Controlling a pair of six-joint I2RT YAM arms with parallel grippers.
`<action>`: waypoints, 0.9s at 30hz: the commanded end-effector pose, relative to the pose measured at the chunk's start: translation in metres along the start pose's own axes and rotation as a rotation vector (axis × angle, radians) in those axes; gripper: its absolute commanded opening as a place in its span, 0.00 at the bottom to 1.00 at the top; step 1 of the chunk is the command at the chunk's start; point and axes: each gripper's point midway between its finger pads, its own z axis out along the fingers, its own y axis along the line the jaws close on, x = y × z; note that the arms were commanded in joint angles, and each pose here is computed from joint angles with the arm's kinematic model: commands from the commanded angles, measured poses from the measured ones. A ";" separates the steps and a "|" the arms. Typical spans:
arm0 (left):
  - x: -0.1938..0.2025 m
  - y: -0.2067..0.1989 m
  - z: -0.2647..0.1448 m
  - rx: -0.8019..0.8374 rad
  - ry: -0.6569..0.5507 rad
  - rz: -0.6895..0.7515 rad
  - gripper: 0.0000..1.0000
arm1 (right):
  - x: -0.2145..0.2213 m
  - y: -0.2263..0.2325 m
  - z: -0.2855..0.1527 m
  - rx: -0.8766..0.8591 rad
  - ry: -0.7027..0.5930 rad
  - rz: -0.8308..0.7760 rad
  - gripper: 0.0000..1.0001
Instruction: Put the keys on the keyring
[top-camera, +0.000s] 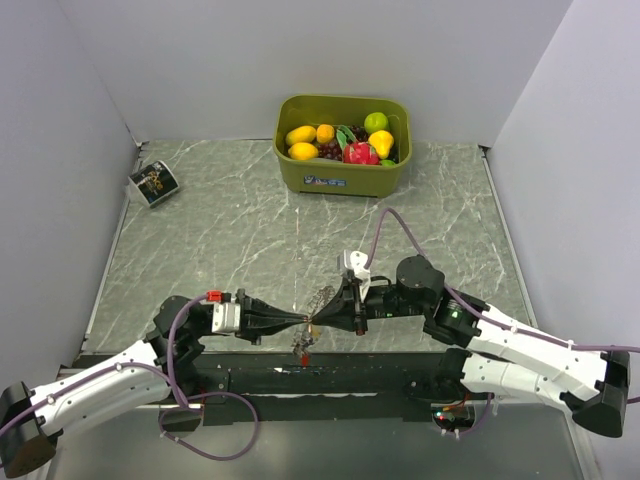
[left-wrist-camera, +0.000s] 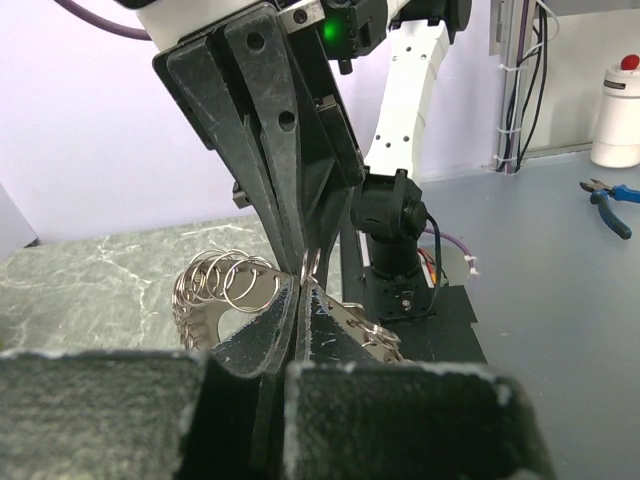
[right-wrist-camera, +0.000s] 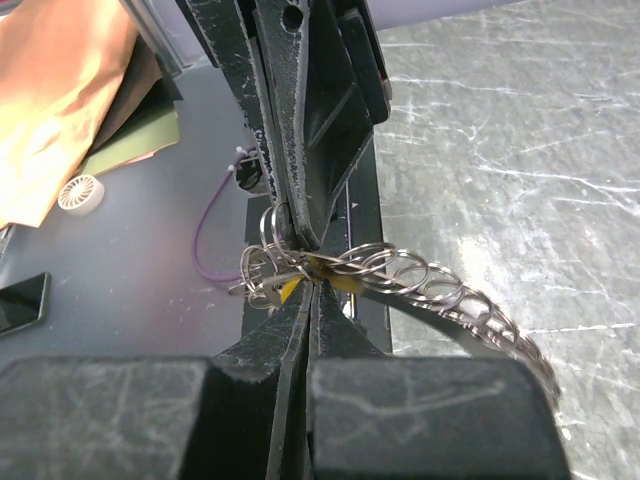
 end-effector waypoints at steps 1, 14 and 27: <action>-0.037 -0.004 0.001 0.025 -0.115 0.103 0.01 | 0.007 -0.010 0.004 0.036 0.025 -0.005 0.00; -0.034 -0.004 0.001 0.020 -0.114 0.085 0.01 | -0.024 -0.016 -0.021 0.155 -0.075 -0.081 0.47; -0.036 -0.003 0.005 0.028 -0.129 0.069 0.01 | -0.059 0.017 -0.017 -0.018 -0.194 -0.119 0.41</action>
